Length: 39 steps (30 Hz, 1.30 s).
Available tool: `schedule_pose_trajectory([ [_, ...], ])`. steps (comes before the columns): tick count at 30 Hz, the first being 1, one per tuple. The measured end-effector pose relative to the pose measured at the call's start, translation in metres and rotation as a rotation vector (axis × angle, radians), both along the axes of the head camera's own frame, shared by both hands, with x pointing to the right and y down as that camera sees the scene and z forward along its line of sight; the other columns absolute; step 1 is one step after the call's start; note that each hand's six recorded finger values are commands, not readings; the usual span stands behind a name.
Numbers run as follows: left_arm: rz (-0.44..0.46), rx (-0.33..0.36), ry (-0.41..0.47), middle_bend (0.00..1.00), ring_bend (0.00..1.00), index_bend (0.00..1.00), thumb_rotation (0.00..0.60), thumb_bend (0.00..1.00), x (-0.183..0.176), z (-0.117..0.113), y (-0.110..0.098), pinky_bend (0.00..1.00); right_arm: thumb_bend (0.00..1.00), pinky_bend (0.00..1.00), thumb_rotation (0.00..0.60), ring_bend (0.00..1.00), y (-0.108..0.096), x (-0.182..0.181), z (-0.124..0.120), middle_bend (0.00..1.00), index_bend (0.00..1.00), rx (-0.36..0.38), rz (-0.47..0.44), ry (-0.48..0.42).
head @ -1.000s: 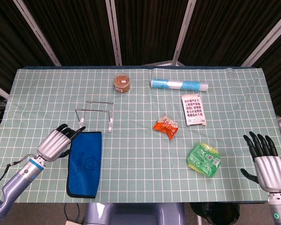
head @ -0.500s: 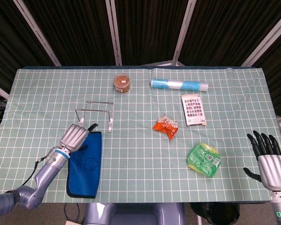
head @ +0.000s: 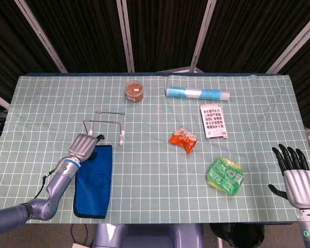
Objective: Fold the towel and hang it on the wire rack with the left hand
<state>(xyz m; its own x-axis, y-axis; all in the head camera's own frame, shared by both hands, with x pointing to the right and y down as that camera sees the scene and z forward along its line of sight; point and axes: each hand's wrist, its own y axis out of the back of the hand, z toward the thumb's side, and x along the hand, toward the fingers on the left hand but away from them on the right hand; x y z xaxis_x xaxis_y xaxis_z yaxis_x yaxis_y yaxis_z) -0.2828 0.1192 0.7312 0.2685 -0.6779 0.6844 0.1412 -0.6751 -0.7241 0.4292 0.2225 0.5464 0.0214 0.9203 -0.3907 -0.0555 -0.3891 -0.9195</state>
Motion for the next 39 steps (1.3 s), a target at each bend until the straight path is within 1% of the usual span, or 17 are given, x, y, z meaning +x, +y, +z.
schedule_pose_trajectory([
  [4, -0.039, -0.022, 0.02, 0.91, 0.88, 0.31, 0.6, 0.42, -0.003, 0.006, -0.001, 1.0, 0.0, 0.0, 0.6, 0.0, 0.0, 0.0, 0.001, 0.0, 0.0, -0.004, 0.0, 0.002],
  [10, -0.069, -0.043, 0.037, 0.91, 0.88, 0.37, 0.6, 0.45, -0.005, 0.013, 0.0, 1.0, 0.0, 0.0, 0.6, 0.0, 0.0, -0.001, 0.003, 0.0, 0.0, -0.009, 0.0, 0.004],
  [13, -0.082, -0.052, 0.041, 0.91, 0.88, 0.37, 0.6, 0.45, -0.006, 0.017, 0.001, 1.0, 0.0, 0.0, 0.6, 0.0, 0.0, 0.0, 0.005, 0.0, 0.0, -0.013, 0.001, 0.006],
  [24, -0.086, -0.069, 0.056, 0.91, 0.88, 0.38, 0.6, 0.45, -0.004, 0.024, 0.004, 1.0, 0.0, 0.0, 0.6, 0.0, 0.0, 0.0, 0.006, 0.0, 0.0, -0.015, 0.002, 0.008],
  [27, -0.085, -0.069, 0.059, 0.91, 0.88, 0.4, 0.6, 0.45, -0.003, 0.025, 0.005, 1.0, 0.0, 0.0, 0.6, 0.0, 0.0, 0.0, 0.006, 0.0, 0.0, -0.016, 0.003, 0.008],
  [35, -0.091, -0.063, 0.071, 0.91, 0.88, 0.5, 0.6, 0.45, -0.001, 0.028, 0.007, 1.0, 0.0, 0.0, 0.6, 0.0, 0.0, 0.0, 0.006, 0.0, 0.0, -0.018, 0.001, 0.009],
  [39, -0.093, -0.056, 0.079, 0.91, 0.88, 0.51, 0.6, 0.45, -0.001, 0.027, 0.007, 1.0, 0.0, 0.0, 0.6, 0.0, 0.0, 0.0, 0.006, 0.0, 0.0, -0.017, 0.001, 0.009],
])
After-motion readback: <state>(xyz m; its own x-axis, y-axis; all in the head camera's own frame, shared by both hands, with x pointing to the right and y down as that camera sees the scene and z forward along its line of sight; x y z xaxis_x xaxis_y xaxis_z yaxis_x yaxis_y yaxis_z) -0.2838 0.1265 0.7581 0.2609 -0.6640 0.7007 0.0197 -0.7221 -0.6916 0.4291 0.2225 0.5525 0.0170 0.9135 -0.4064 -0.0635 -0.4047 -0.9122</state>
